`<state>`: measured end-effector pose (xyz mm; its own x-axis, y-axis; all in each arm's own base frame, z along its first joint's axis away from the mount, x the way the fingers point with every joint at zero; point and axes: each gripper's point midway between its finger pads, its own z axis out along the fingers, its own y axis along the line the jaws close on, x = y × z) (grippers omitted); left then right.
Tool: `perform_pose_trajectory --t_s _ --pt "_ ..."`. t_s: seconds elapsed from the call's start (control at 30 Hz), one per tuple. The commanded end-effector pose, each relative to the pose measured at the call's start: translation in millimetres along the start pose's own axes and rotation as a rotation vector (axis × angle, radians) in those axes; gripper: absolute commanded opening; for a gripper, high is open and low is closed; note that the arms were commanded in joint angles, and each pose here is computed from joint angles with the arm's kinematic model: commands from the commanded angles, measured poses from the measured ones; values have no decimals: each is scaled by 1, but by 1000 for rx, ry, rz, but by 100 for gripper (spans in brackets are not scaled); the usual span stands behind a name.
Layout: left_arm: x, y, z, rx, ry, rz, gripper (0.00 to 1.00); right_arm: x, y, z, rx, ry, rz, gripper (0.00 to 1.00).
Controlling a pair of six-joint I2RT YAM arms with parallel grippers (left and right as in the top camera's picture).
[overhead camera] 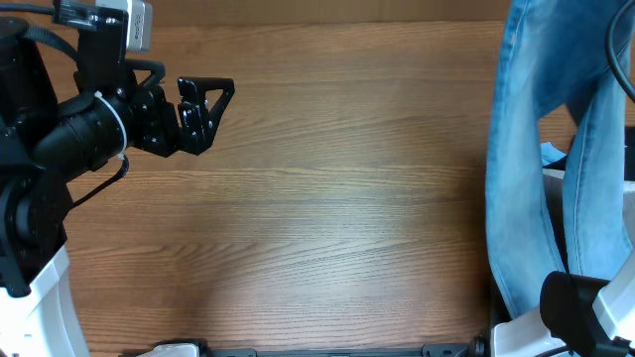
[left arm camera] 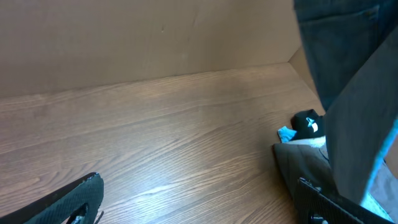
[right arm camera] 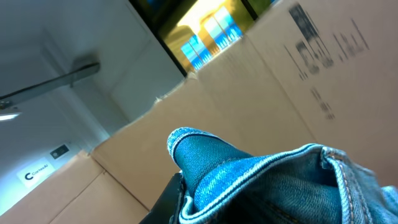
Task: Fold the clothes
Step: 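Lift the jeans with the right gripper and swing them over the table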
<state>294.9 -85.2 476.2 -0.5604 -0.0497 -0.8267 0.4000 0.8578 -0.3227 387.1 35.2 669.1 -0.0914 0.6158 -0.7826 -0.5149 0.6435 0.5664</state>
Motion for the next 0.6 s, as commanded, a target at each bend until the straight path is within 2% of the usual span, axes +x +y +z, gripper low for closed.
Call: perform_pose_trajectory --t_s 0.0,0.17,0.3,0.37,0.4,0.43,0.47,0.57 --pt "-3 0 -5 -11 -16 31 100 -9 42 -9 -84 -52 -49 4" --pt "-5 14 -7 -96 -24 33 100 61 73 44 -215 90 -19 5" --pt "-9 28 -22 -220 -62 48 100 175 96 101 -268 297 26 5" --pt "-10 28 -27 -237 -76 53 100 203 100 110 -256 338 4 7" --pt "-9 27 -31 -247 -82 56 100 214 98 113 -221 348 -23 23" --pt "-9 26 -34 -249 -88 59 100 221 91 115 -165 346 -76 58" --pt "-8 24 -37 -249 -91 60 100 221 88 112 -134 340 -116 67" --pt "-6 23 -39 -250 -87 59 100 207 79 100 -58 316 -191 80"
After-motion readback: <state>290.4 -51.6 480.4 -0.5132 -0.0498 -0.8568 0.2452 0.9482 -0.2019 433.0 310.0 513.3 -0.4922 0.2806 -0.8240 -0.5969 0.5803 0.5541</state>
